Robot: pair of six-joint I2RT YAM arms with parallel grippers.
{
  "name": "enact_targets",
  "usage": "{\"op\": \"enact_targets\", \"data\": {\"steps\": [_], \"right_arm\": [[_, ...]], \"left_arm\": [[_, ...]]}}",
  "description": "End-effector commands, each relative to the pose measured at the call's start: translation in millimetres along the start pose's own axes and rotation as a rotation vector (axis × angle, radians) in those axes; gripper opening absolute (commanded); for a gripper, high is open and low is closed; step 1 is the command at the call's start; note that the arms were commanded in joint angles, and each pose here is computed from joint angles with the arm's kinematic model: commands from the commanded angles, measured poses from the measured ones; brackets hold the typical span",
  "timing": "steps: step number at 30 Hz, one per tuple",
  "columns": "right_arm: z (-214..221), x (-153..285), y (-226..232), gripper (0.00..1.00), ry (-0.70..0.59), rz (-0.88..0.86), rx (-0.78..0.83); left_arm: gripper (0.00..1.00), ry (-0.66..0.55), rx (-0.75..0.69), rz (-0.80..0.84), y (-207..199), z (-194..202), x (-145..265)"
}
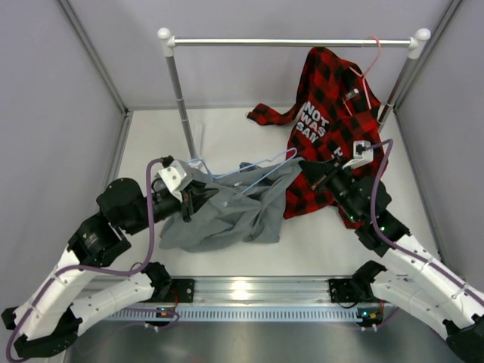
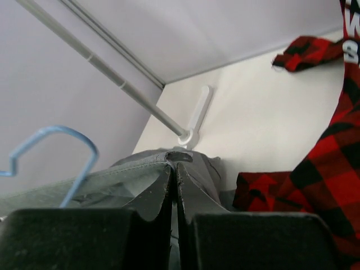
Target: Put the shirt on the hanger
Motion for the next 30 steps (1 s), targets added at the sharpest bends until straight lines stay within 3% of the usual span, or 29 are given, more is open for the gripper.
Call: {"op": "enact_targets", "data": {"steps": [1,6,14,18,22,26,30], "right_arm": [[-30,5,1,0.00,-0.026,0.053,0.091],[-63,6,19,0.00,-0.057,0.033,0.141],[-74,6,31,0.00,-0.040,-0.051,0.201],[-64,5,45,0.00,-0.026,-0.246,0.226],[-37,9,61,0.00,0.004,-0.371,0.207],[13,12,70,0.00,0.052,-0.471,0.083],[53,-11,64,0.00,0.117,-0.373,-0.035]], "left_arm": [[0.00,-0.051,-0.066,0.028,-3,-17,11],[0.00,-0.034,-0.086,0.019,-1,-17,7],[0.00,0.092,-0.093,-0.076,12,1,-14],[0.00,0.112,-0.028,-0.151,17,0,-26],[0.00,0.055,0.126,-0.173,14,-9,-48],[0.00,-0.164,0.210,-0.063,4,-35,-67],[0.00,-0.234,0.270,-0.080,8,-44,-89]]}}
Point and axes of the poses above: each gripper's point midway between its finger pads, its own x axis back along the fingers, its own y axis along the line the jaws close on, z = x × y, the point moved 10 cm from there along x, back along the fingers, and after that the axes turned 9 degrees about x, right-handed, at the moved point
